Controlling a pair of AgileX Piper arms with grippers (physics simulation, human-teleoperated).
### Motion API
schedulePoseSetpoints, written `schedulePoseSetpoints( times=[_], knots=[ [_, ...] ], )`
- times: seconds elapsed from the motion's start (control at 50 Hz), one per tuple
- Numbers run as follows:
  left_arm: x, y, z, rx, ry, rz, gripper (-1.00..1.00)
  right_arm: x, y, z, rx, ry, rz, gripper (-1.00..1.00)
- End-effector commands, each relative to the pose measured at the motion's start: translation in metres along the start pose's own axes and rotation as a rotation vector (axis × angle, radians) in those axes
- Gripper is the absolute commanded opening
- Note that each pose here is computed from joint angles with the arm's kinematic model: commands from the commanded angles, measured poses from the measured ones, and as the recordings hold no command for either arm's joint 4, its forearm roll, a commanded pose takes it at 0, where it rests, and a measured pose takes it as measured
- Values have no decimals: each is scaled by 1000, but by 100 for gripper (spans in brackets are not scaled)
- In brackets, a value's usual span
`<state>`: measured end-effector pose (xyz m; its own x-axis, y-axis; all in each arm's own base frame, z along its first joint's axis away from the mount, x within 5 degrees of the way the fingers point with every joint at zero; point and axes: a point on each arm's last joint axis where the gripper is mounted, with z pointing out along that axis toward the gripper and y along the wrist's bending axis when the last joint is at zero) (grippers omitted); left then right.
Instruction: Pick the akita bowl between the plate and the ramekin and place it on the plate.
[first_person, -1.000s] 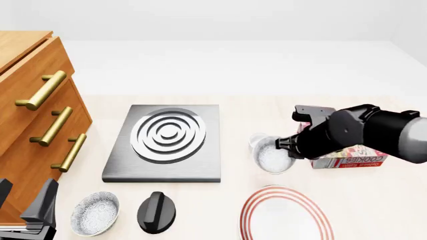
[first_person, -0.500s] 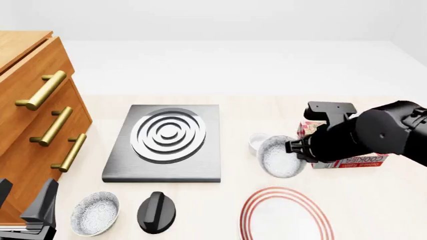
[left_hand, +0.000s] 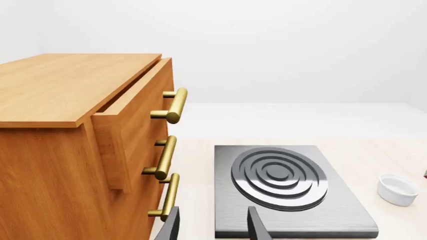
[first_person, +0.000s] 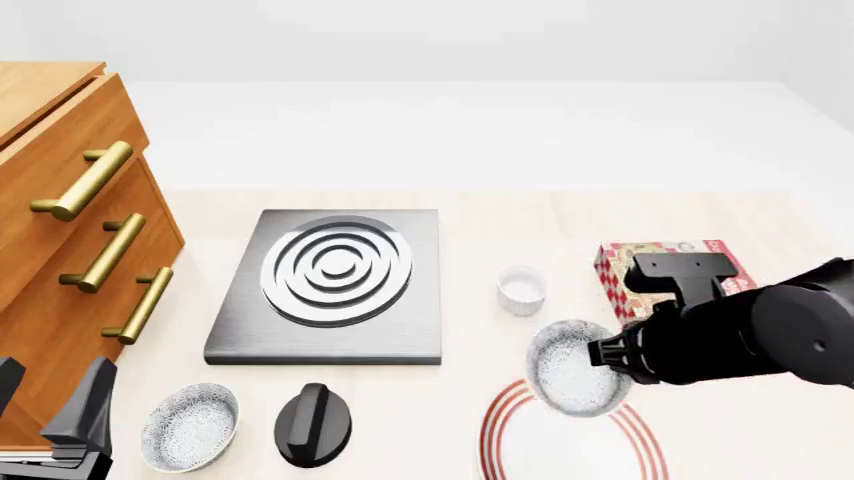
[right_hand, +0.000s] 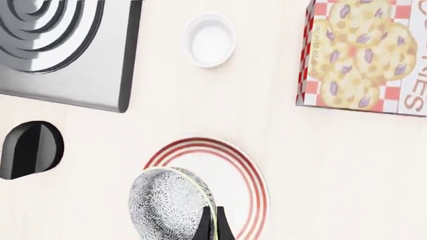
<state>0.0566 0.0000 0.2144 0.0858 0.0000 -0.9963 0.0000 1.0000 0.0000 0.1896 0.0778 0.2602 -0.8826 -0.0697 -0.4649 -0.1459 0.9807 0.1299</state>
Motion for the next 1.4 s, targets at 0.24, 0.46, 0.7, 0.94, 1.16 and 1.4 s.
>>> schedulePoseSetpoints(
  times=[0.24,0.46,0.7,0.94,1.16,1.4],
  knots=[
    [0,0,0,0,0,0,100,41,-6,27,7,72,5,-100],
    [0,0,0,0,0,0,100,41,-7,26,10,71,12,-100],
    [0,0,0,0,0,0,100,47,-3,40,3,92,21,-100],
    [0,0,0,0,0,0,100,54,4,62,-2,131,8,-100],
    [0,0,0,0,0,0,100,57,3,70,5,145,1,-100],
    [0,0,0,0,0,0,100,54,-2,68,13,132,8,-100]
  ],
)
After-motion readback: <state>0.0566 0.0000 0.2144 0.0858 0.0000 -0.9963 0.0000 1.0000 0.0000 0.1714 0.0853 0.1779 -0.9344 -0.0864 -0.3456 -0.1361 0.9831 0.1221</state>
